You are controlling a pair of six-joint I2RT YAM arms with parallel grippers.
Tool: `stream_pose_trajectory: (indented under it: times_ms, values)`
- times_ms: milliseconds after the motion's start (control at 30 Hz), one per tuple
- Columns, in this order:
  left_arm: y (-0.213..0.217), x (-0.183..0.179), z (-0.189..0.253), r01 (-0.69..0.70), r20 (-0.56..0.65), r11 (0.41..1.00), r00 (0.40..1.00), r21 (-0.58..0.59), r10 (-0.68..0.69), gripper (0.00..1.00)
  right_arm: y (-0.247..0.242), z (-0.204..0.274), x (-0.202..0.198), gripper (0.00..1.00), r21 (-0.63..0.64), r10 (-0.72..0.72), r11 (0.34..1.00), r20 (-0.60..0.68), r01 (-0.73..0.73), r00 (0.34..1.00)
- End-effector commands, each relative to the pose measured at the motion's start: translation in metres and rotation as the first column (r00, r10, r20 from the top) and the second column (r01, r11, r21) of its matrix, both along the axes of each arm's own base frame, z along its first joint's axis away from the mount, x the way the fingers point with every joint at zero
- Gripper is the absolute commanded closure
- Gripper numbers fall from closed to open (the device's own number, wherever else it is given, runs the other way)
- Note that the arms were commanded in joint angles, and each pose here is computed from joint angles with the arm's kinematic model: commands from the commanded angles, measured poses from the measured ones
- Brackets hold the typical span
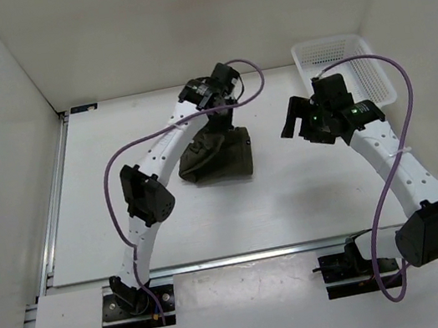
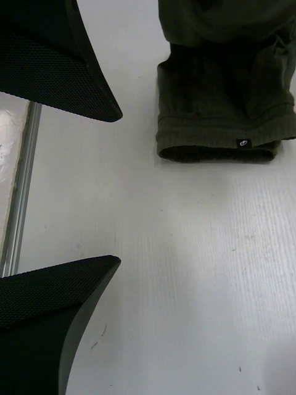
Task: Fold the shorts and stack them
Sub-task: Fold the shorts
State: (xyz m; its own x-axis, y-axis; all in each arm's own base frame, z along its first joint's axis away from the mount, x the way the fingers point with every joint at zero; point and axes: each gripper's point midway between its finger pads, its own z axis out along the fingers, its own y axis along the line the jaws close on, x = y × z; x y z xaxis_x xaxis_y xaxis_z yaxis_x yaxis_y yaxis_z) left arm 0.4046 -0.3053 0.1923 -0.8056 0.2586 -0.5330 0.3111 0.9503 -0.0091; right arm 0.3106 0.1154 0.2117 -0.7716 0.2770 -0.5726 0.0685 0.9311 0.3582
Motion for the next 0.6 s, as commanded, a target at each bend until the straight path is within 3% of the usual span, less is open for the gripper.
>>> stream_pose_trajectory:
  times_ms: [0,67,100,133,167,200,300,400,567]
  values:
    - [-0.025,-0.018,0.01,0.039,0.002,0.998,0.999,-0.047,-0.039,0.9,-0.002,-0.001,-0.008,0.07,-0.007,0.016,1.0,0.005,-0.016,1.0]
    - [-0.046,-0.03,-0.008,0.068,-0.023,0.997,0.997,-0.038,-0.069,0.9,-0.004,-0.005,-0.009,0.07,-0.016,0.01,1.0,-0.003,-0.01,1.0]
    - [-0.052,-0.034,-0.015,0.074,-0.044,0.996,0.996,-0.045,-0.076,0.84,-0.004,-0.009,-0.01,0.07,-0.018,0.01,1.0,-0.012,-0.01,1.0]
    - [-0.056,-0.036,-0.022,0.068,-0.069,0.996,0.995,-0.055,-0.072,0.65,-0.005,-0.009,-0.01,0.07,-0.018,0.01,1.0,-0.012,-0.01,1.0]
    - [-0.055,-0.043,-0.035,0.039,-0.124,0.998,0.991,-0.049,-0.044,0.21,-0.005,-0.012,-0.012,0.07,-0.021,0.01,1.0,-0.021,-0.01,1.0]
    - [-0.049,-0.043,-0.04,0.013,-0.145,0.999,0.989,-0.039,-0.019,0.0,-0.006,-0.013,-0.011,0.07,-0.027,0.004,1.0,-0.019,-0.004,1.0]
    - [-0.032,-0.04,-0.031,-0.03,-0.148,0.999,0.989,-0.044,0.023,0.0,-0.006,-0.013,-0.011,0.06,-0.027,0.004,1.0,-0.019,-0.004,1.0]
    - [-0.024,-0.041,0.006,-0.029,-0.145,0.987,0.989,-0.158,0.006,0.0,-0.006,-0.015,-0.01,0.06,-0.027,0.004,1.0,-0.018,-0.004,1.0]
    - [-0.002,-0.038,0.045,-0.037,-0.097,0.967,0.995,-0.251,0.013,0.0,0.006,-0.016,-0.002,0.1,0.018,0.042,0.999,-0.012,-0.042,0.999]
